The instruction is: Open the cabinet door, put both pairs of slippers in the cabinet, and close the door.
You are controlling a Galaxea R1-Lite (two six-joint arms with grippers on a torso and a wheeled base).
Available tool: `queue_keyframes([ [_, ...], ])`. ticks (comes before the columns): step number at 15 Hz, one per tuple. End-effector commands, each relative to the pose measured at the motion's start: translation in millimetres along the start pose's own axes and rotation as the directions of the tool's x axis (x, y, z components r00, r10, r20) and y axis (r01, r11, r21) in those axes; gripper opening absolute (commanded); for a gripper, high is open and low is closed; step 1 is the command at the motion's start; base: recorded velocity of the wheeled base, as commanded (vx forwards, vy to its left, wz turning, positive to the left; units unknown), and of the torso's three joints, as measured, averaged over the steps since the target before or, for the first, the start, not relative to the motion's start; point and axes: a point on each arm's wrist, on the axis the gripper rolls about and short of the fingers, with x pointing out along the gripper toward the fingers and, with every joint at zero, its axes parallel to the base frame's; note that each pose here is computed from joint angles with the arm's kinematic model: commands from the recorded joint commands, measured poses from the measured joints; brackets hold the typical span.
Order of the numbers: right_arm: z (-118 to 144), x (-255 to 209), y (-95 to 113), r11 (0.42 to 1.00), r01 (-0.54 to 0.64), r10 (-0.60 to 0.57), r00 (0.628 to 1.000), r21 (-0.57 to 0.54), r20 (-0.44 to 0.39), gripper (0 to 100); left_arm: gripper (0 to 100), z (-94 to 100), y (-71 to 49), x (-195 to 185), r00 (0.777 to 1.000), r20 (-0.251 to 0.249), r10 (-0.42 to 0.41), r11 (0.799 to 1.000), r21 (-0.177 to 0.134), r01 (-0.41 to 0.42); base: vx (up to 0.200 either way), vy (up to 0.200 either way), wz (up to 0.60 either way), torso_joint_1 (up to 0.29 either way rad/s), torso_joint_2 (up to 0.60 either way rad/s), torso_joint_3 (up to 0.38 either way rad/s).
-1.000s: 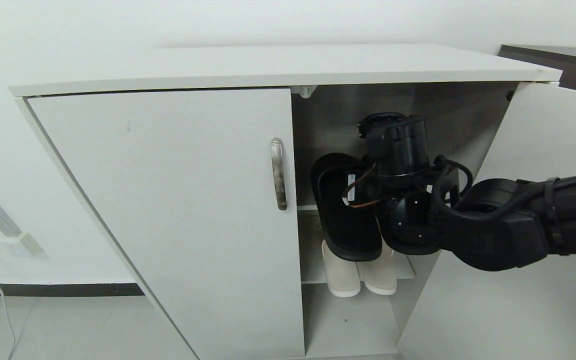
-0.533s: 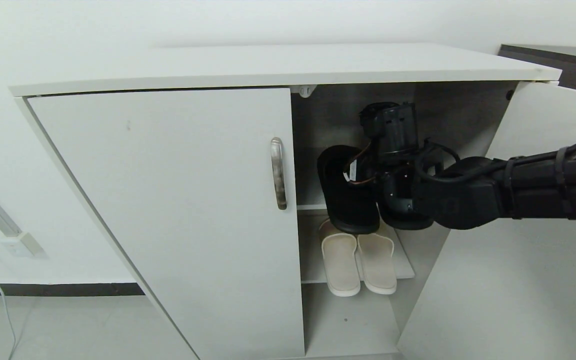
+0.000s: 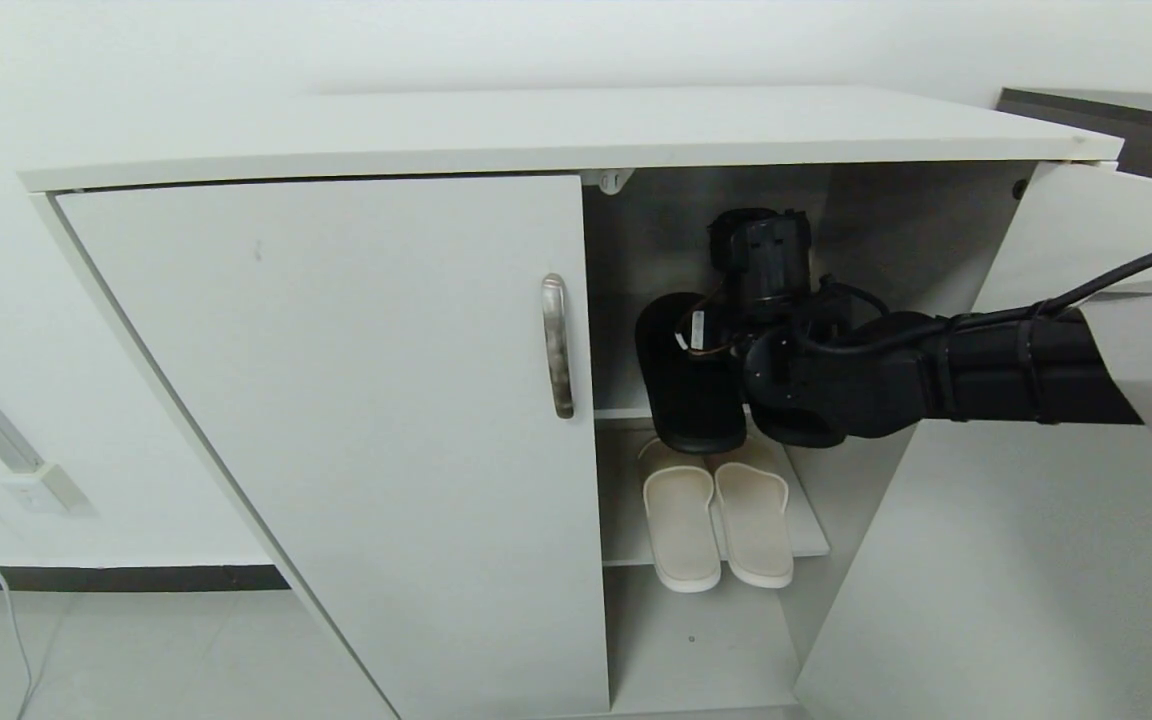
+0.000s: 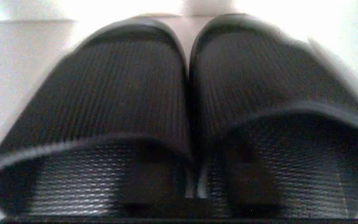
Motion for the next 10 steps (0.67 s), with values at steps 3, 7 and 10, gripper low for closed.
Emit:
queue_keyframes([
  [3, -3.4, 0.5, 1.1, 1.0, 0.0, -0.001, 1.0, -0.015, -0.007, 100, 0, 0.0, 0.0, 0.1, 1.0, -0.001, 0.0, 1.0, -0.002, 0.0, 0.0, 0.0, 0.0, 0.0, 0.0, 0.0],
  [7, 1.2, -21.5, -4.6, 1.0, -0.018, 0.018, 1.0, -0.024, -0.016, 100, 0, 0.0, 0.0, 0.1, 1.0, -0.001, 0.002, 1.0, -0.002, -0.002, 0.0, 0.0, 0.0, 0.0, 0.0, 0.0],
  [10, 1.6, -44.9, -14.2, 0.999, -0.032, 0.031, 0.999, -0.031, -0.03, 100, 0, 0.0, 0.0, 0.1, 1.0, -0.001, 0.003, 1.0, -0.002, -0.003, 0.0, 0.0, 0.0, 0.0, 0.0, 0.0],
])
